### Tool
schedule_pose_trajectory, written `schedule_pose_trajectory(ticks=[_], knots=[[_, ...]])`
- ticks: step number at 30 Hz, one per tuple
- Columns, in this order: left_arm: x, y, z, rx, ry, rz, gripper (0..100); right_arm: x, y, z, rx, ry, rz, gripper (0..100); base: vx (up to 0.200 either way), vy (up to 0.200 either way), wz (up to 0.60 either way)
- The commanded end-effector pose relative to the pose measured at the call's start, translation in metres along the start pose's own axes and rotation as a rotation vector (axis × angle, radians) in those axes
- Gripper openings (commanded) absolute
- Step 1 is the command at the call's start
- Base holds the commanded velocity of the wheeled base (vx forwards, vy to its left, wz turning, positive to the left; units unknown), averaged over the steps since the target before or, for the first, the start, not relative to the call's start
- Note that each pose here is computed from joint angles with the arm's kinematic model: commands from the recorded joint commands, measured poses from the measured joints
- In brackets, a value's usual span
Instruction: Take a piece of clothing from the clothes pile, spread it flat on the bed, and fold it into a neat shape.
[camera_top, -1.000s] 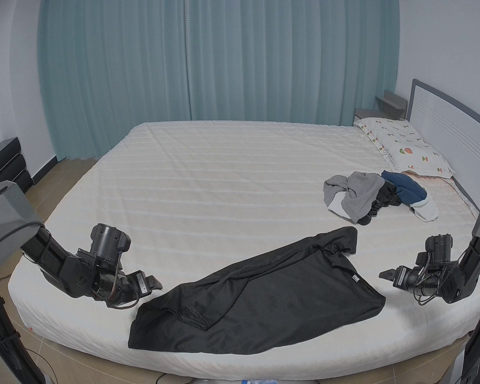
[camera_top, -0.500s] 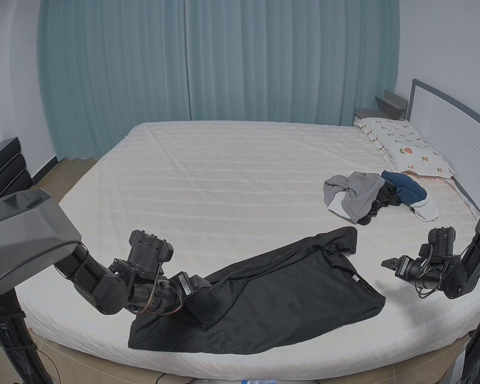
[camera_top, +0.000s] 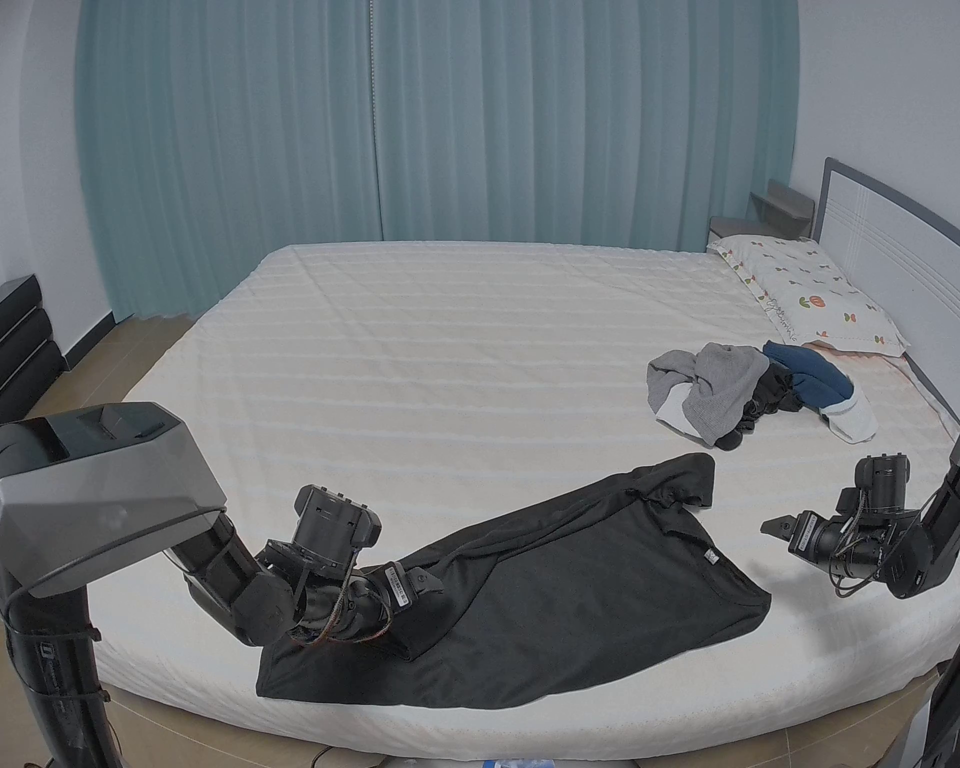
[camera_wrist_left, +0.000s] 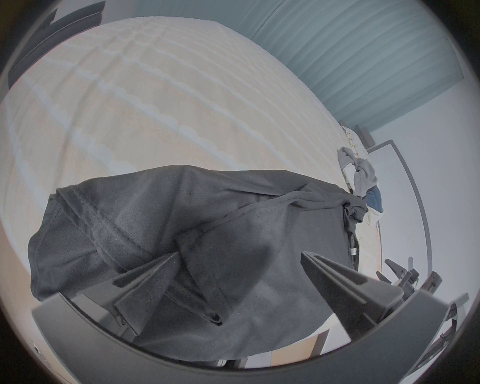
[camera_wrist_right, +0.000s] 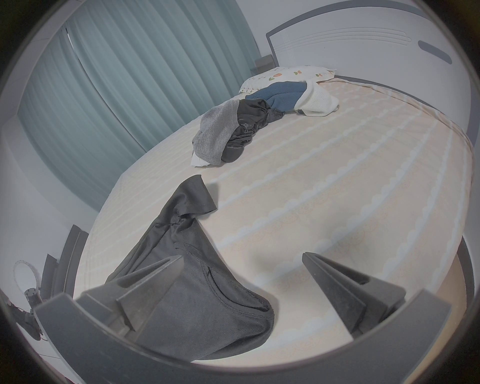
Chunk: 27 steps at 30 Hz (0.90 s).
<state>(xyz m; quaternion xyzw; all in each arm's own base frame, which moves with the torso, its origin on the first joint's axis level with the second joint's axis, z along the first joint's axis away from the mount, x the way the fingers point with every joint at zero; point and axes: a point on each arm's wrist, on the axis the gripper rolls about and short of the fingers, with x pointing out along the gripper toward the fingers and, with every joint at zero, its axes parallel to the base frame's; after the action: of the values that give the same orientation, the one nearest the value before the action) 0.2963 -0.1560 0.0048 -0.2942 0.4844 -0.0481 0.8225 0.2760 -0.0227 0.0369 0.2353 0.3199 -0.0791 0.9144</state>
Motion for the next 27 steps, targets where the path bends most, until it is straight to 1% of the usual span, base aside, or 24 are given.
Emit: schedule_pose_trajectory(ticks=[1,6,9,18,19,27], knots=[[0.0058,0.0045,-0.0025,0.001,-0.014,0.041,100,-0.0003,0.0004,-0.0008,-0.003,0.003,0.001,100,0.000,0.000,0.00],[0.0042,0.0065,-0.0034,0.035,-0.031,0.065,100,-0.0001,0.0001,-0.0015,-0.003,0.006,-0.001,100,0.000,0.000,0.00],[0.0046,0.0069,-0.0033,0.036,-0.042,0.074,100,0.0000,0.0002,-0.0011,-0.003,0.005,0.000,100,0.000,0.000,0.00],[0.0127,0.0071,-0.0060,0.042,-0.029,0.082,100,-0.0001,0.0004,-0.0016,-0.004,0.007,0.000,100,0.000,0.000,0.00],[0.0128,0.0068,-0.0057,0.042,-0.030,0.081,0,-0.0001,0.0004,-0.0016,-0.004,0.007,0.000,100,0.000,0.000,0.00],[0.0084,0.0043,-0.0012,0.032,-0.052,0.071,0,0.0002,0.0003,-0.0019,-0.004,0.009,0.001,100,0.000,0.000,0.00]])
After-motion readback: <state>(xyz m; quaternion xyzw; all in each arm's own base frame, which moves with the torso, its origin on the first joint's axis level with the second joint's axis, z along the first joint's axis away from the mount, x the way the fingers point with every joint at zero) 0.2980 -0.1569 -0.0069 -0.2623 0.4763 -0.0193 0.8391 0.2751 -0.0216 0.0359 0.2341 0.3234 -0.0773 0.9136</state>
